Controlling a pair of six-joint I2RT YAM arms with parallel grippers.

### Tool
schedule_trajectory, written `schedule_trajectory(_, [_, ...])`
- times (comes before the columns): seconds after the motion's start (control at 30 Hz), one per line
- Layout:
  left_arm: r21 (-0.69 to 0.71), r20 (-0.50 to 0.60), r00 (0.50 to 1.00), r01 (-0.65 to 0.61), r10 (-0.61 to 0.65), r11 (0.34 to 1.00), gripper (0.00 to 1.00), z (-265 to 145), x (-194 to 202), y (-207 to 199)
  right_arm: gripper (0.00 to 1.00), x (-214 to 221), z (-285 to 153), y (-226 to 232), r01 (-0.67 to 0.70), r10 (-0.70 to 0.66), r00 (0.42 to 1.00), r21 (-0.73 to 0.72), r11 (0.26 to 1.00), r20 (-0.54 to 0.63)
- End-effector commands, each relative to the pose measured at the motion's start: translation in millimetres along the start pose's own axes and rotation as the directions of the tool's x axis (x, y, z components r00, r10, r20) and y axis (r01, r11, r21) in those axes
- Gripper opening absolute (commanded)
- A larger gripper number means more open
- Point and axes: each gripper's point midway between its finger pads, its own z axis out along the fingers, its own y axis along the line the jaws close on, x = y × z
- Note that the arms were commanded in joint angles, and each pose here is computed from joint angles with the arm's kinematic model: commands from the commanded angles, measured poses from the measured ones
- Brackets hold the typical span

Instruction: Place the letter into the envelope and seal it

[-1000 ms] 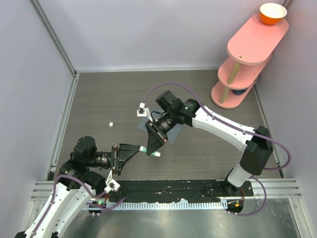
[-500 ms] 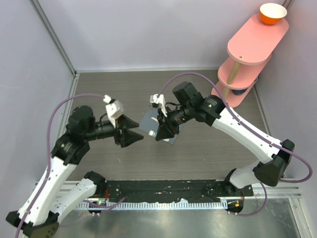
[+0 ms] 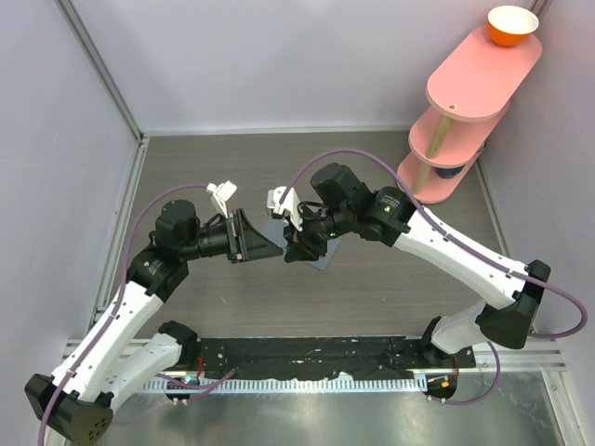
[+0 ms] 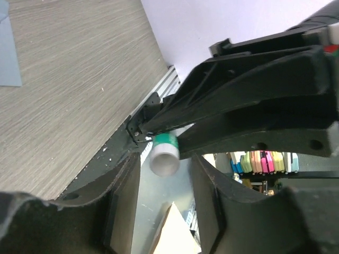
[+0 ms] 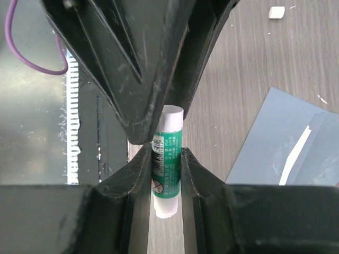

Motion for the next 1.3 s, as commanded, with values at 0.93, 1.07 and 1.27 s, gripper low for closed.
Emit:
schedule_trajectory(0.93, [0.070,0.049,0.972,0.224,-0.228,0.972,0.38,14.9,-12.1,11.6,0.01,-46.4,-7.5,4.2,0.125,-0.131,0.979,0.044,0.991,0.159])
schedule_trajectory(1.07, [0.063,0.041,0.976,0.209,-0.212,0.976,0.14,15.9,-8.7,16.6,0.02,-53.2,-5.4,2.8,0.130,-0.135,0.976,0.039,0.991,0.171])
schedule_trajectory(1.27, [0.111,0.031,0.986,0.159,-0.164,0.981,0.00,10.7,-8.3,4.4,0.44,-42.2,-6.4,-1.3,0.104,-0.112,0.984,0.067,0.992,0.137])
